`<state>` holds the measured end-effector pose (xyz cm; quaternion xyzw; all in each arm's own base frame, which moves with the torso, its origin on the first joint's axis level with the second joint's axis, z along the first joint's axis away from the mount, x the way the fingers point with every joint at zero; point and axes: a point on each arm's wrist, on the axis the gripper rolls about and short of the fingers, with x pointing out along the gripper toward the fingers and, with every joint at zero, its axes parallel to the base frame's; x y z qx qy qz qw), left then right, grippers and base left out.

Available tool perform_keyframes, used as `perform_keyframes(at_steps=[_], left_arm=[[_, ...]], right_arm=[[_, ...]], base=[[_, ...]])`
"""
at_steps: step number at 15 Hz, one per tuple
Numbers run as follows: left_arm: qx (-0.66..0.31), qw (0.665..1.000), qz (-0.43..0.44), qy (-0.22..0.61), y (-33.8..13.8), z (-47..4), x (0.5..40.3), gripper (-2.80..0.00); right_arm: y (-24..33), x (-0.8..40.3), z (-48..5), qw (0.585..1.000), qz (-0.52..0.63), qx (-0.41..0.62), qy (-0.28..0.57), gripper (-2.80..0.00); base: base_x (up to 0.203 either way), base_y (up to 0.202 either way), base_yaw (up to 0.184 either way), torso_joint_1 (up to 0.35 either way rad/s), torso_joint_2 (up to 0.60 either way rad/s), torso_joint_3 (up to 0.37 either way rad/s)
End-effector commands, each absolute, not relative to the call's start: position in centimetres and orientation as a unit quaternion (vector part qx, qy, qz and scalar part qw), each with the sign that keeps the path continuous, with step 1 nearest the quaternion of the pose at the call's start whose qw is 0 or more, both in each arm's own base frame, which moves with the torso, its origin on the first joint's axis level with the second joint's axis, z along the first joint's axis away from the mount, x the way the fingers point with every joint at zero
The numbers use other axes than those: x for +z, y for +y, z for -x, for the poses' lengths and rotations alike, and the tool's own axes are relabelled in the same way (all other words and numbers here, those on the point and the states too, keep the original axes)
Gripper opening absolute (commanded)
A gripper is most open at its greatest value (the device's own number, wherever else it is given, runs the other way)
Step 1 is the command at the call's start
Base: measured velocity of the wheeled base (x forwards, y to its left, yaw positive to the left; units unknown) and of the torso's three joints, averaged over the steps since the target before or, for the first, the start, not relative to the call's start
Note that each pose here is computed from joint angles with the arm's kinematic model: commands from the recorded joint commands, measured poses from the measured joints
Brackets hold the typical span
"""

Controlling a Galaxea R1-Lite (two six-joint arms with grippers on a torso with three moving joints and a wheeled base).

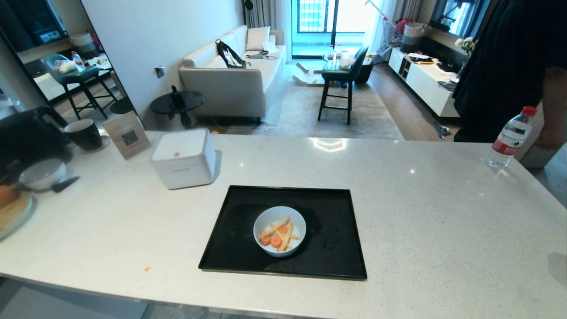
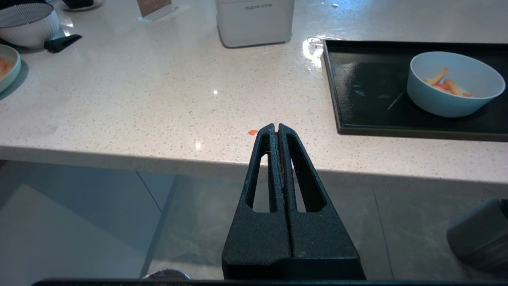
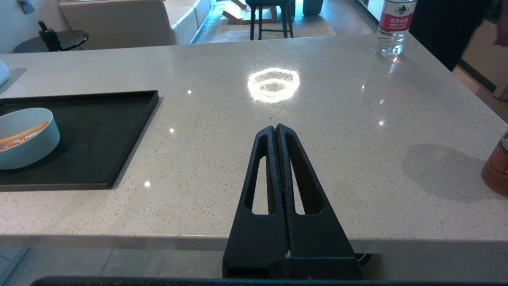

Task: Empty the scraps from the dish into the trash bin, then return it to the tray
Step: Pick up the bowl with leftover food

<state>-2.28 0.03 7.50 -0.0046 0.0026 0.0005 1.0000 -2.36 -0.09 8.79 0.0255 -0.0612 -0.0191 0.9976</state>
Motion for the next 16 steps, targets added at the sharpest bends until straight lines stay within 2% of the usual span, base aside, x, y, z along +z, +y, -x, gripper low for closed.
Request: perform_keyframes(at_steps=[1,8,16], left_arm=[[0.001,1.000,0.005,0.005,0.0,2.3,7.5,-2.80],[-0.007,0.997,0.003,0.081,0.0,2.5,11.0,-2.80],[-0.040,0.985,-0.020,0.164,-0.1,-1.0,15.3,-2.80]], right_arm=[[-0.1,8.8,2.4,0.998,-0.026,-0.019,-0.062,-2.80],[-0.1,8.8,2.4,0.998,-0.026,-0.019,-0.062,-2.80],[-0.1,8.8,2.4,0.998,-0.026,-0.019,-0.062,-2.80]], base=[[0.000,0.000,0.000,0.000,0.00,0.000],[0.000,0.000,0.000,0.000,0.00,0.000],[0.000,0.000,0.000,0.000,0.00,0.000]])
